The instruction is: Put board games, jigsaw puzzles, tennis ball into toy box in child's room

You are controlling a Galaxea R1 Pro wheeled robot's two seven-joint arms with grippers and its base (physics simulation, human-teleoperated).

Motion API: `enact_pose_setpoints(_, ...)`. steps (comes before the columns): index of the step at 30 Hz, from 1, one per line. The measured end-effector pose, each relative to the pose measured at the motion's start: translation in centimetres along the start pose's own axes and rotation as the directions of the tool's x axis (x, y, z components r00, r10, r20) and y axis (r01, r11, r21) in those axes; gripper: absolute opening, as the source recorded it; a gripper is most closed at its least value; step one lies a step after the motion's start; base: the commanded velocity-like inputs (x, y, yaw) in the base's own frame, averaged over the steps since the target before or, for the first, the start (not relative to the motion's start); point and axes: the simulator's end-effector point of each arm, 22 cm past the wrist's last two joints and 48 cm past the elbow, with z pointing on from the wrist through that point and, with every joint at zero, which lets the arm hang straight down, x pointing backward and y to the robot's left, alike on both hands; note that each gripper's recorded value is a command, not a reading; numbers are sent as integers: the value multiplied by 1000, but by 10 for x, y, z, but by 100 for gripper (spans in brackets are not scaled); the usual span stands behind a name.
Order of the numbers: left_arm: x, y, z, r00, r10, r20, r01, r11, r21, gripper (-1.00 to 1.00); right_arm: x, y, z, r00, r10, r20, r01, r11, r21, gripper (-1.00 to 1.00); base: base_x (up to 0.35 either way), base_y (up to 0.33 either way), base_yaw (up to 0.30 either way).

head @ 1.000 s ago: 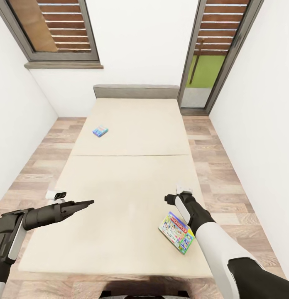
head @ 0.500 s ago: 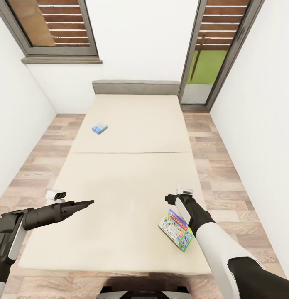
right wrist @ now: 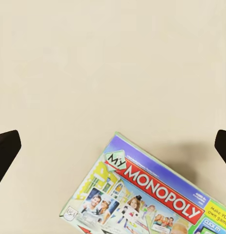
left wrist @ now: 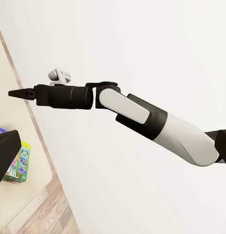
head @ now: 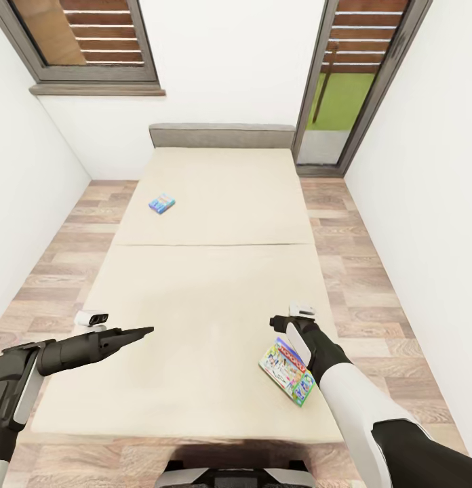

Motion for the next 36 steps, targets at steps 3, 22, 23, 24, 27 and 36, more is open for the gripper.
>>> enact_pose_setpoints(3, 1, 2, 0, 1000, -5, -1, 5, 1000, -1, 100, 2, -1, 2, 1000, 1, -1, -1, 1000, 1, 100, 0, 0, 0)
enact_pose_setpoints(22, 8, 16, 1, 999, -34, -6, 34, 999, -9, 100, 17, -2, 15, 1000, 0, -26, 0, 1000, 5, 100, 0, 0, 0)
enact_pose_setpoints(23, 9, 16, 1, 999, -36, -7, 36, 999, -9, 100, 18, -2, 16, 1000, 0, -27, 1, 1000, 5, 100, 0, 0, 0)
enact_pose_setpoints(24, 9, 17, 1, 999, -38, -7, 38, 999, -10, 100, 19, -2, 16, 1000, -1, -29, 1, 1000, 5, 100, 0, 0, 0)
enact_pose_setpoints(27, 10, 19, 1, 999, -42, -8, 42, 999, -11, 100, 22, -2, 18, 999, -1, -34, 1, 1000, 6, 100, 0, 0, 0)
enact_pose_setpoints(36, 13, 6, 0, 1000, -25, -9, 25, 1000, 14, 100, 29, -3, 24, 999, -4, -47, 4, 1000, 8, 100, 0, 0, 0)
